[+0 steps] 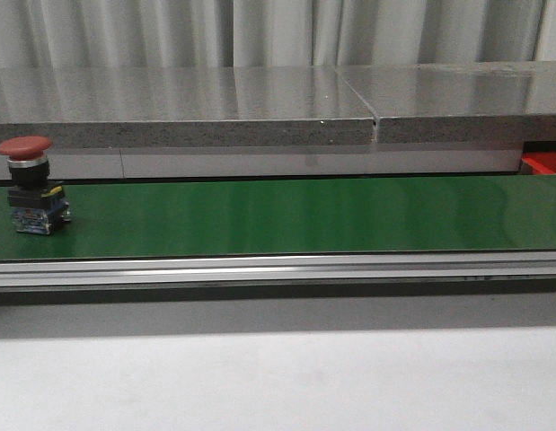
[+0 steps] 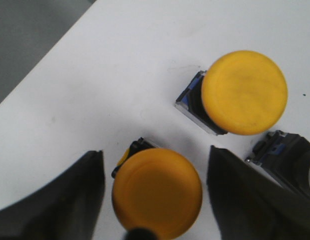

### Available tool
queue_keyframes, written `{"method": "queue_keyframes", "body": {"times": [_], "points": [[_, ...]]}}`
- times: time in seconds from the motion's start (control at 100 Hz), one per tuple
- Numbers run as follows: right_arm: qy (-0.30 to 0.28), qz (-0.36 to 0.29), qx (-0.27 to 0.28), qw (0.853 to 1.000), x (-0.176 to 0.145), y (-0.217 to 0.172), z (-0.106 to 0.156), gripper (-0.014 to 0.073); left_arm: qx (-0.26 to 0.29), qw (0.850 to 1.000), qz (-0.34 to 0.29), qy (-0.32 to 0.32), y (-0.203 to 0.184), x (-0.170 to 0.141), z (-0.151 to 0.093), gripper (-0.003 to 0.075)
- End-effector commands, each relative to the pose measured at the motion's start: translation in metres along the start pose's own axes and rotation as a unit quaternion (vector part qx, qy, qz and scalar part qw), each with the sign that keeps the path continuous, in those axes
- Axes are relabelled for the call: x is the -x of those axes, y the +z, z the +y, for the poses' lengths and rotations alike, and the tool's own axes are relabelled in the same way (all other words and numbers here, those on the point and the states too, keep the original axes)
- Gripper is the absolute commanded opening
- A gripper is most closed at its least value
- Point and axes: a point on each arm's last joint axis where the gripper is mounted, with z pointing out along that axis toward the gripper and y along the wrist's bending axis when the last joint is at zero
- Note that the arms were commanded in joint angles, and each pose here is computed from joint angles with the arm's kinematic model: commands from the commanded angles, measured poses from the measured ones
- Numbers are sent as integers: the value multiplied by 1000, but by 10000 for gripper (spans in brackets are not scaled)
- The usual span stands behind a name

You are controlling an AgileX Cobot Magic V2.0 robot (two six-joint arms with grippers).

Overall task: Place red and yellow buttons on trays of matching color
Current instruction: 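Move the left gripper onto a yellow button and grasp it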

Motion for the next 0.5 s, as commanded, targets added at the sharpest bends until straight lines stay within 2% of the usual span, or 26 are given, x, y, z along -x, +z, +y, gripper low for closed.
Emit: {"method": "queue_keyframes", "body": {"times": [0.0,0.11,0.18,0.32,0.49], "points": [[-3,-49,-14,999,15,-7,-2,-67,-5,999,-48,4,-25,16,-1,199],[-3,-49,-14,999,15,-7,-2,-67,-6,999,-54,4,-31,17,-2,45],[-3,-49,-14,999,15,-7,-2,-67,-8,998,-64,4,-42,19,-2,-19],[-3,-49,-14,999,15,-7,-2,-67,-23,995,-95,-4,-78,22,-5,-19],[-3,-49,-14,999,15,-7,-2,-67,-53,988,-144,11,-135,18,-24,-19]]}}
